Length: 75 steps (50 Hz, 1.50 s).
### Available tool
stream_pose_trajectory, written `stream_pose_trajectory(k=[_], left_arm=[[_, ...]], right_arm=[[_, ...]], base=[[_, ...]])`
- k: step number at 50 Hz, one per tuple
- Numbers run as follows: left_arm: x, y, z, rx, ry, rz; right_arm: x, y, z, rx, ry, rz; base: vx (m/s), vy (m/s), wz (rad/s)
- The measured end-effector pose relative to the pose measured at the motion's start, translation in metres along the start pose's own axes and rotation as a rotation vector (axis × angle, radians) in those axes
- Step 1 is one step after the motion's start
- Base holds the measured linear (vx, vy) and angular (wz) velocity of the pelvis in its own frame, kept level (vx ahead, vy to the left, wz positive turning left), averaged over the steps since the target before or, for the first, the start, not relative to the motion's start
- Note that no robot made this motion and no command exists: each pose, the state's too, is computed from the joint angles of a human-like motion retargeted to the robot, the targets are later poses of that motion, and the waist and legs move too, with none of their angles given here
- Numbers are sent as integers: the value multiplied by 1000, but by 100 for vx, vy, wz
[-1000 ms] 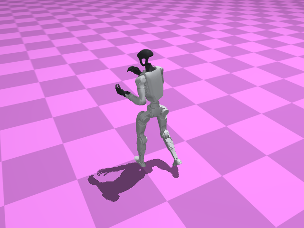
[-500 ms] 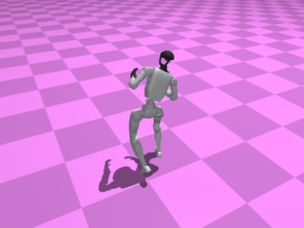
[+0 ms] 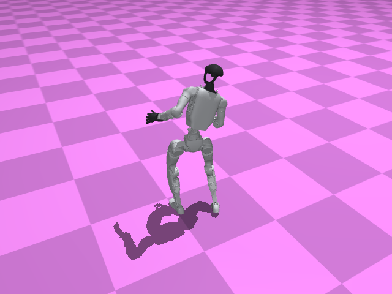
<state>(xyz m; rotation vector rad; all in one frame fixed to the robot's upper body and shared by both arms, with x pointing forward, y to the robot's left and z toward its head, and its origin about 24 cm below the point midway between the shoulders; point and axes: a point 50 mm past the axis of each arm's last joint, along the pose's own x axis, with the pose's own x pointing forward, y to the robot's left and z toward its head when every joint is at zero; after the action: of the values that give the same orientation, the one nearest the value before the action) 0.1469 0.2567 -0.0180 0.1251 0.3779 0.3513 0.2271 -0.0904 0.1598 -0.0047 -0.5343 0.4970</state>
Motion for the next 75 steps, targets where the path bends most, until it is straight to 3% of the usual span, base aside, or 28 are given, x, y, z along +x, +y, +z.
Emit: stream_pose_trajectory(k=[8,11,14,18,21,23,28,33,35,36,38,40,43,46,51,53,55,56,58,61,65,71,75], left_arm=[[50,-86,142,-299,-425,-254],[40,-120,208,-384,-631,-406],[12,-139,234,-512,-748,-539],[-16,-135,215,-672,-724,-662],[-28,-126,192,-627,-669,-719],[-36,-119,185,-533,-678,-754],[-49,-116,207,-363,-861,-771],[-45,-87,226,-506,-963,-590],[-50,-74,223,-806,-882,-602],[-51,-69,219,-674,-922,-577],[-53,-64,213,-655,-906,-557],[-56,-64,210,-771,-868,-572],[-56,-70,222,-654,-974,-574],[-46,-96,216,-797,-796,-552],[-35,-131,251,-626,-919,-540],[-48,-135,272,-647,-1025,-585],[-59,-123,293,-534,-1208,-586],[-68,-121,298,-648,-1220,-609],[-70,-112,304,-541,-1333,-536],[-70,-106,309,-583,-1364,-502],[-54,-106,277,-564,-1192,-478],[-31,-103,235,-340,-1008,-467],[-25,-75,175,-340,-764,-412]], right_arm=[[-9,-20,-36,-108,176,-143],[-7,-28,-37,-206,189,-140],[-11,-34,-20,-243,133,-103],[-31,-24,-9,-23,124,-99],[-39,-12,-7,239,104,-168],[-36,-7,6,278,32,-186],[4,-5,45,134,-198,-3],[78,23,93,-47,-451,187],[81,44,124,-49,-619,216],[75,50,135,-49,-683,258],[59,58,146,-43,-762,296],[45,60,143,-46,-766,294],[36,57,132,-145,-720,315],[28,31,88,-111,-462,100],[-4,-20,17,-161,-68,-234],[-24,-28,13,-55,-10,-278],[-35,-26,22,73,-24,-228],[-38,-21,25,113,-36,-218],[-43,-18,29,66,-35,-116],[-36,-15,32,59,-56,-32],[-41,-15,12,-51,73,-18],[-18,-27,-4,-143,105,6],[25,-18,29,-237,-126,46]], base=[[18,2,121],[7,-4,130],[6,-2,149],[2,-3,181],[-8,-4,275],[-18,-1,364],[-29,6,408],[-12,16,197],[17,27,211],[24,34,280],[28,41,337],[31,47,380],[30,46,386],[29,37,401],[35,21,368],[50,17,251],[55,13,186],[58,10,142],[61,7,111],[65,3,106],[76,-5,134],[64,-8,54],[68,1,39]])
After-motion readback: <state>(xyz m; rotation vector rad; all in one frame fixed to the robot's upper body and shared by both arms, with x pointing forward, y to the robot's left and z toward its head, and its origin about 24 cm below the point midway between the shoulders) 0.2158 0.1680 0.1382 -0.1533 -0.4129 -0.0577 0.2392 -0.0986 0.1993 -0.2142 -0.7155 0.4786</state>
